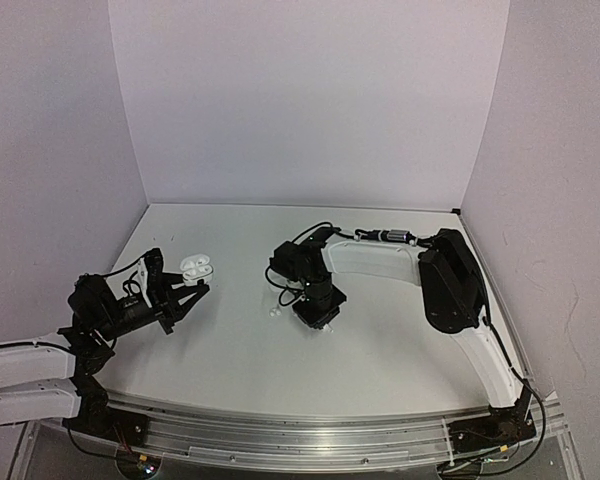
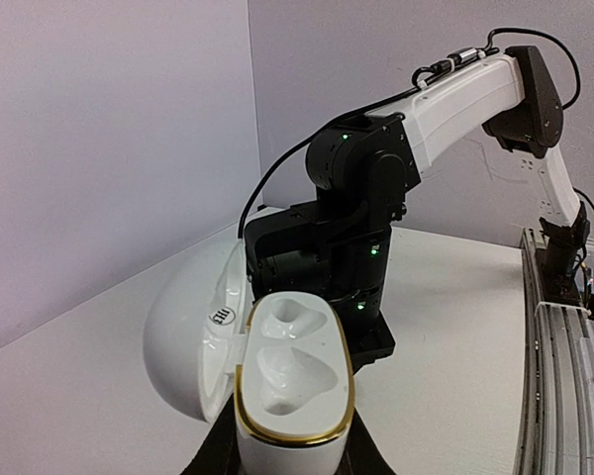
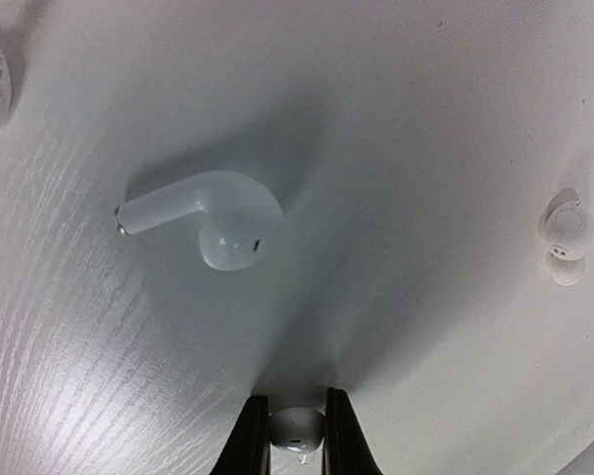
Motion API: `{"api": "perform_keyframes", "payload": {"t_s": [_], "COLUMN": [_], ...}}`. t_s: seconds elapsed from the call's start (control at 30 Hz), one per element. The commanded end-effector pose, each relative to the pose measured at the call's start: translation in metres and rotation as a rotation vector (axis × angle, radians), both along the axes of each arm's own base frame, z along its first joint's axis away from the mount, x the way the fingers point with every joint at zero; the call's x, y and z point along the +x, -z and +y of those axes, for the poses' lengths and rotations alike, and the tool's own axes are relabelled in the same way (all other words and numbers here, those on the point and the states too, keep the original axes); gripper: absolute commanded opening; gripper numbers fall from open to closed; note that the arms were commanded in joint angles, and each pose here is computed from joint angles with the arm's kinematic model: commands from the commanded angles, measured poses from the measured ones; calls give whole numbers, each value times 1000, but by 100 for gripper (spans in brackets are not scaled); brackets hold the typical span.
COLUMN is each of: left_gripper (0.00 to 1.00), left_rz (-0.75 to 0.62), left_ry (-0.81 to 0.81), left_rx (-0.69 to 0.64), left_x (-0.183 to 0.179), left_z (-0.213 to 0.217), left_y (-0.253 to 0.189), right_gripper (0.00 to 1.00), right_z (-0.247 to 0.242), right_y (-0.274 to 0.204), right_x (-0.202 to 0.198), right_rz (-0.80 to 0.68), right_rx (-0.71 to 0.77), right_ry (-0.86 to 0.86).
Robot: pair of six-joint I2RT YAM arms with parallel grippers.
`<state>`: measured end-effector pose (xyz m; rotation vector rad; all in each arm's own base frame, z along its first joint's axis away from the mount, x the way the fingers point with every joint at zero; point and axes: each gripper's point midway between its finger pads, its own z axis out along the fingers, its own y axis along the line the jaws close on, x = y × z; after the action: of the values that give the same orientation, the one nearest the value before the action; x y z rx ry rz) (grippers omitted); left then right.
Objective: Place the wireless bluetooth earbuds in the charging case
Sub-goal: Pick up the right earbud from the center of the board.
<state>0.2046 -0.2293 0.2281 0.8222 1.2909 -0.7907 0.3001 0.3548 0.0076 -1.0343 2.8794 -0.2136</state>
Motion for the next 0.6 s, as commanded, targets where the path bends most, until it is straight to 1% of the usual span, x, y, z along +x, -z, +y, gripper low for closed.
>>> {"api": "perform_keyframes", "payload": {"t_s": [0.0,0.07,0.13,0.2,0.27,0.33,0.43,0.5,0.57], "left_gripper": [0,0,0,0,0,0,0,0,0], "left_rz": [-54,-53,-53,-49,-47,-49,-54,-57,-65], "left_ry": [5,5,1,-12,-34,-63,-110,-141,-169], "left_rx": [-31,-32,-33,-33,-34,-40,-49,-57,-64], "left_x": [-3,-3,-3,0,3,7,14,18,21], "left_z": [1,0,1,2,4,6,11,14,18], "left_y": [-16,-16,-17,-17,-17,-20,-24,-27,-29], "right_gripper": [6,1,0,0,0,0,0,0,0], "right_z": [-3,2,10,22,35,49,67,74,86], "right_y": [-4,-14,-30,-55,-92,-135,-211,-246,-283], "right_x": [-4,0,6,14,24,33,40,33,21], "right_rz": [7,-9,-37,-80,-143,-212,-360,-434,-504], "right_rx": [-28,-6,38,106,206,339,594,738,886], "right_ry": [6,18,41,75,136,228,334,380,386]}}
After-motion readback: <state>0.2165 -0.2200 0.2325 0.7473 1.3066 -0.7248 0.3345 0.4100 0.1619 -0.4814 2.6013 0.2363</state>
